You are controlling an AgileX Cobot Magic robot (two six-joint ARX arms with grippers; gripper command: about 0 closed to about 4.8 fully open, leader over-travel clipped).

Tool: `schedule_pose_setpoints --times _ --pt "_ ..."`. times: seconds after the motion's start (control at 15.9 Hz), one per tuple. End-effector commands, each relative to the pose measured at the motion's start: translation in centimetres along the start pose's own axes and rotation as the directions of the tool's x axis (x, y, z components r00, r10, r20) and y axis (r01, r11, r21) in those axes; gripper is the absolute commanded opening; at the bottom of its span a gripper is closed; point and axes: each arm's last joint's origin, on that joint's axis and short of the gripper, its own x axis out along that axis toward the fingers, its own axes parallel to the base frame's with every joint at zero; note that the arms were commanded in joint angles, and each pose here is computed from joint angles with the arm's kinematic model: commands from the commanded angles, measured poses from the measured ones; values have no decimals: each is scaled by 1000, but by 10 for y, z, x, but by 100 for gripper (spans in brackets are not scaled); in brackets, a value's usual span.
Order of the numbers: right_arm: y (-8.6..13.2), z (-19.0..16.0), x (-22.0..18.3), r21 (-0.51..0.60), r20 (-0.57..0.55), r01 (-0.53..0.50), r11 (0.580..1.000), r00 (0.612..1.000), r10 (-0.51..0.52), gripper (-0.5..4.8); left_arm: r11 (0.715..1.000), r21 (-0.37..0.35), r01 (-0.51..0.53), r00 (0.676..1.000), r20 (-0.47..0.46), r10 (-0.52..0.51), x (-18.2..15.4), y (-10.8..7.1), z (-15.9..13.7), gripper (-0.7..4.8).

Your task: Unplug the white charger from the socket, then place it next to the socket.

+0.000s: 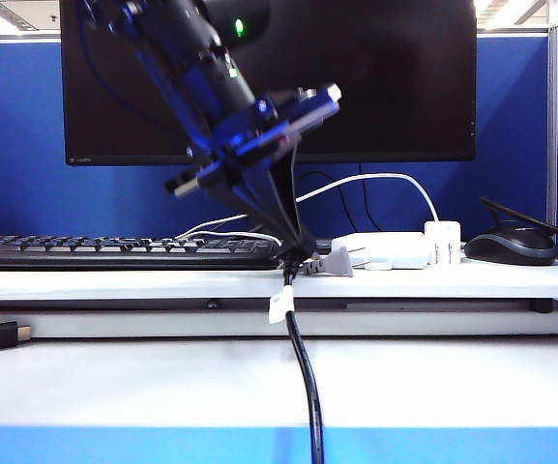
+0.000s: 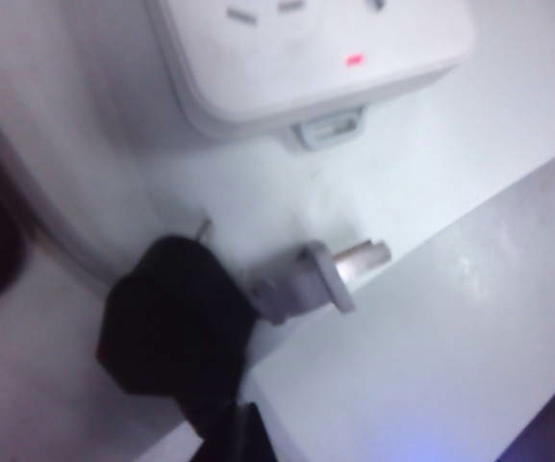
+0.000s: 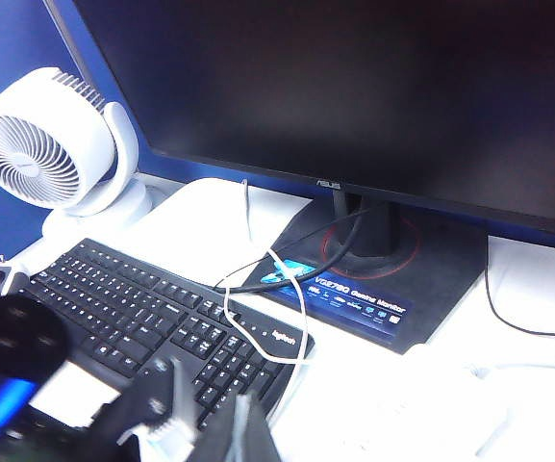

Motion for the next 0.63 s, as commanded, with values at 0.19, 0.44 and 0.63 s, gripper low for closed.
schedule_pose_setpoints --times 0.19,0.44,0.63 --pt "2 3 -2 -13 15 -7 1000 1000 7 -8 998 5 -62 997 35 62 25 7 4 -5" --pt "2 3 -2 -12 14 -7 1000 1000 7 -8 994 11 -110 987 119 108 29 9 11 -5" --pt "2 2 -2 -11 11 -9 1000 1000 10 -8 989 3 -146 966 216 142 27 13 20 -5"
